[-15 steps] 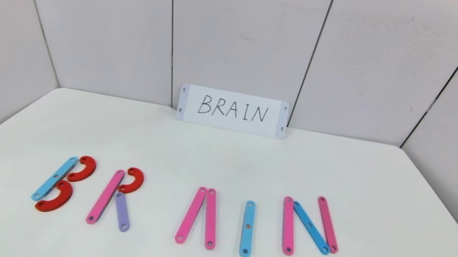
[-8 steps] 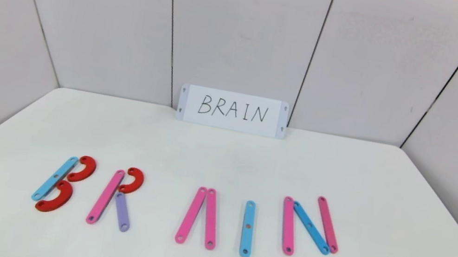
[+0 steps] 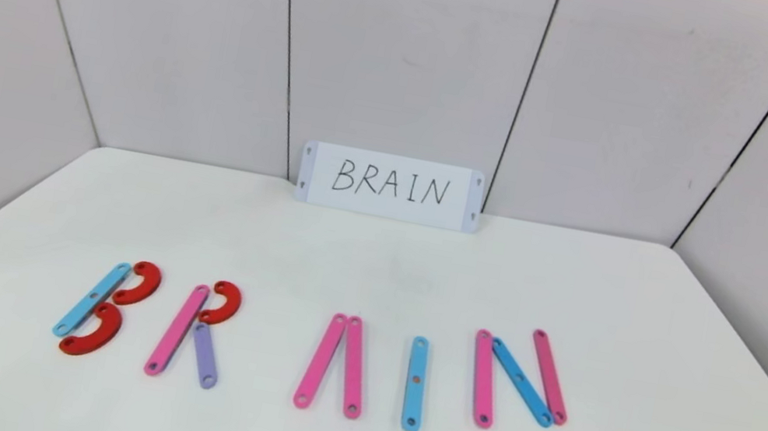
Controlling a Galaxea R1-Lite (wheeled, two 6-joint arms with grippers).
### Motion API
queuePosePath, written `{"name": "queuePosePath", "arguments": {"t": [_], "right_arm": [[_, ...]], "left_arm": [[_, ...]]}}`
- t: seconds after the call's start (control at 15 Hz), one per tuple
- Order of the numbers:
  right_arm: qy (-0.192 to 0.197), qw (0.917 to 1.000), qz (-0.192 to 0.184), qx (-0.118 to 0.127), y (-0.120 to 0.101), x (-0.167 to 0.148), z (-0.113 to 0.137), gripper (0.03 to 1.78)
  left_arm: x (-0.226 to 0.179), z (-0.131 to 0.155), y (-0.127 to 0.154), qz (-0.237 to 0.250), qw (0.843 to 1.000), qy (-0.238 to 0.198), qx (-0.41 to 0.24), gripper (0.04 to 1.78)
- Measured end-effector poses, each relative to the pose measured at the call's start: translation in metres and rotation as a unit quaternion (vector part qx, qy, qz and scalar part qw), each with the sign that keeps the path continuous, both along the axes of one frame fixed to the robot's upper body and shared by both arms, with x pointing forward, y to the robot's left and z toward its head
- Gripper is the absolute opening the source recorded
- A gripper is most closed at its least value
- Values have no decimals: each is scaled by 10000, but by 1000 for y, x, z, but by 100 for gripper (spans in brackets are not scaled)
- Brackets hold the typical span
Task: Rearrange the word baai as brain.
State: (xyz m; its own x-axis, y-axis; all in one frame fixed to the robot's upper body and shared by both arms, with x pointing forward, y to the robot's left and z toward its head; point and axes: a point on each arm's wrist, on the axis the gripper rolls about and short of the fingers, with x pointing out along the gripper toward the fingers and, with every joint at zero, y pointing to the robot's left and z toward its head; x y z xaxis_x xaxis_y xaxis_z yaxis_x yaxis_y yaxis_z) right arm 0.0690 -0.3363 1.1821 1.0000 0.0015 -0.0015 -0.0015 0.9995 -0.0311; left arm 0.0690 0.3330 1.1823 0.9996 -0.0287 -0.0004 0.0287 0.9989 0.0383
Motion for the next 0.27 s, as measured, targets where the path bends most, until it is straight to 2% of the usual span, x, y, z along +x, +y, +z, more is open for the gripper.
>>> {"name": "queuePosePath", "arguments": {"t": [0.27], "right_arm": [[3, 10000, -7, 10, 0, 0, 0, 173]], "left_arm": [[0, 0, 0, -2, 10000, -4, 53, 174]]}}
